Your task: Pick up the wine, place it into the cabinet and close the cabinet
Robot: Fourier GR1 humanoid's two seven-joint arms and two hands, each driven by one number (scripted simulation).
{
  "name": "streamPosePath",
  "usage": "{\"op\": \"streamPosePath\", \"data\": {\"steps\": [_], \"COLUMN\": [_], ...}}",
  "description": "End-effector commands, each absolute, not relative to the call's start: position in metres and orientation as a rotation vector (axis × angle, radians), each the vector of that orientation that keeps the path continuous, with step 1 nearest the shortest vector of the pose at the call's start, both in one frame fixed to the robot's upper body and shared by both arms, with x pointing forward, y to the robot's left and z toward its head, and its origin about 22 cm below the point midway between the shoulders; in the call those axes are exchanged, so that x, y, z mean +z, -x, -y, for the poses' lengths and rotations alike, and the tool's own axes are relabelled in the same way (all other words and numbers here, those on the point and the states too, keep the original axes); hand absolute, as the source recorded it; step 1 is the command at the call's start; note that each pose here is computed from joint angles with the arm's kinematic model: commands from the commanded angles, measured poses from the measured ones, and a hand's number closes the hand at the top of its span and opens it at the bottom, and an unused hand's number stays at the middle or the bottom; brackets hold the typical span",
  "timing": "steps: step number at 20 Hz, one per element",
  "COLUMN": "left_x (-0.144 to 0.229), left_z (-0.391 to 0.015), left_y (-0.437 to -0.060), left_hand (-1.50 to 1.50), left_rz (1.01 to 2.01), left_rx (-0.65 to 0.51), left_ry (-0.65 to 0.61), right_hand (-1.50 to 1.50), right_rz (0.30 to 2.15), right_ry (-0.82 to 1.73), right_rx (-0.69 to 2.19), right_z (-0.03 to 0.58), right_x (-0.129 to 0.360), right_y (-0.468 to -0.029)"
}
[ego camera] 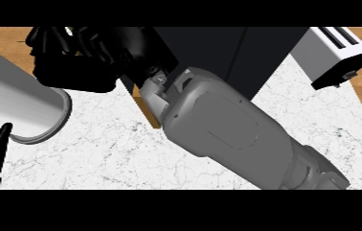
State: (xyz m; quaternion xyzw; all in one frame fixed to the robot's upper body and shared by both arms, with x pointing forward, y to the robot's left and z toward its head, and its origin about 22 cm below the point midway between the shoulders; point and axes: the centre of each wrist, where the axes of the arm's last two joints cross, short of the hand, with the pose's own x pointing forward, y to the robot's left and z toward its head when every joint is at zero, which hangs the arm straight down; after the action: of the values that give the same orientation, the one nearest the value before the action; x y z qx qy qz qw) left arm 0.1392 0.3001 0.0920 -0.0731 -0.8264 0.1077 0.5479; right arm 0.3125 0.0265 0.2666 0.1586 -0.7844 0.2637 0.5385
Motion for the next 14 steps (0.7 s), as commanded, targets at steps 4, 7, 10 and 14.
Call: {"op": "streamPosePath", "data": {"steps": [4, 7, 10, 14], "left_x": [0.104, 0.097, 0.096, 0.095], "left_z": [-0.313, -0.299, -0.299, -0.296], "left_y": [-0.143, -0.152, -0.146, -0.152], "left_hand": [-1.50, -1.50, -1.50, -1.50], "left_rz": [1.966, 1.938, 1.953, 1.968], "left_rx": [0.234, 0.258, 0.256, 0.240], "left_ry": [0.165, 0.180, 0.159, 0.178], "right_hand": [1.50, 1.50, 1.50, 1.50], "right_rz": [1.839, 1.845, 1.872, 1.884], "right_ry": [-0.302, -0.301, -0.200, -0.157], "right_rx": [0.607, 0.582, 0.572, 0.625], "right_z": [-0.001, -0.001, 0.032, 0.034], "right_x": [0.243, 0.250, 0.241, 0.238], "right_y": [-0.370, -0.371, -0.393, -0.401]}}
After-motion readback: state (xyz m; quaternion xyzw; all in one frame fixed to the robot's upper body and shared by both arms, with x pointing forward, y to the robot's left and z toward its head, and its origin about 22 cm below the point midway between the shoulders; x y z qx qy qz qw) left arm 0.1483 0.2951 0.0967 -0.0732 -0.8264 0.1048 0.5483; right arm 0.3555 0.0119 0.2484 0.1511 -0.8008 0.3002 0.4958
